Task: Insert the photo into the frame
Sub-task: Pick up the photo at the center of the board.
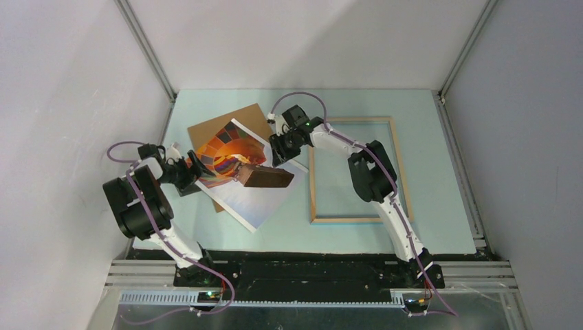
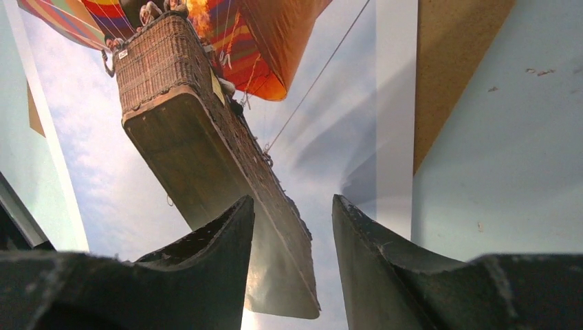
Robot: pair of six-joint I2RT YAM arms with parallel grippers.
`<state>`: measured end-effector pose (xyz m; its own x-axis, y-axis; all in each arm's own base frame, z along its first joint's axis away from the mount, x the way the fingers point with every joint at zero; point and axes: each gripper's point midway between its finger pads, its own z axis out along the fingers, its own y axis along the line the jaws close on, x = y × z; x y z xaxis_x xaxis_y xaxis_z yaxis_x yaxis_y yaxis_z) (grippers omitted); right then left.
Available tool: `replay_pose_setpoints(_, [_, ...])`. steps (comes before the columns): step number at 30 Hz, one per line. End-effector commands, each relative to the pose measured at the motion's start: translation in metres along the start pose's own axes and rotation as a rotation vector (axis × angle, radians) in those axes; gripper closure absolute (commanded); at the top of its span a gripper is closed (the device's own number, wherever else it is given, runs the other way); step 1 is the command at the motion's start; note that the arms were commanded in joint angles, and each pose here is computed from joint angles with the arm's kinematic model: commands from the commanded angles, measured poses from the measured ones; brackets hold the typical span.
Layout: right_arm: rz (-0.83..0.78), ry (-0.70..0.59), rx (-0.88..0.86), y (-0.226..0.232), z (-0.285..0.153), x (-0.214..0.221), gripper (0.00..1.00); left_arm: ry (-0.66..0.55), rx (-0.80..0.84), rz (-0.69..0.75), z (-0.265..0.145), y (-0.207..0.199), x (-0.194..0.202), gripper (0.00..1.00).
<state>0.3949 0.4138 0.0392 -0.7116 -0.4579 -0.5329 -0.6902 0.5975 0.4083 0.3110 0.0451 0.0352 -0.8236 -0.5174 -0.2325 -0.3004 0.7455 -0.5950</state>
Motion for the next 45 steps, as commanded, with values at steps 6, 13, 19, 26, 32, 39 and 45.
replay_pose_setpoints(6, [0.074,0.023,-0.057,0.016,0.020,0.006,0.51,0.057,-0.073,-0.081,0.008,0.029,0.026,0.05])
replay_pose_setpoints(13, [0.117,0.016,-0.074,0.022,0.023,0.004,0.52,0.043,-0.031,-0.151,0.007,0.042,0.027,0.05])
replay_pose_setpoints(19, [0.169,0.010,-0.101,0.028,0.025,0.002,0.52,0.026,-0.003,-0.153,0.007,0.042,0.025,0.05])
replay_pose_setpoints(26, [0.184,0.017,-0.128,0.038,0.029,0.003,0.53,-0.009,0.025,-0.142,0.004,0.036,0.019,0.05])
replay_pose_setpoints(32, [0.196,0.033,-0.163,0.051,0.032,0.007,0.54,-0.025,0.046,-0.138,0.003,0.031,0.017,0.05])
replay_pose_setpoints(39, [0.222,0.074,-0.213,0.063,0.044,0.021,0.55,-0.050,0.099,-0.105,-0.001,0.020,0.012,0.07])
replay_pose_setpoints(45, [0.231,0.088,-0.223,0.066,0.049,0.026,0.56,-0.083,0.175,-0.059,-0.006,0.004,0.003,0.10])
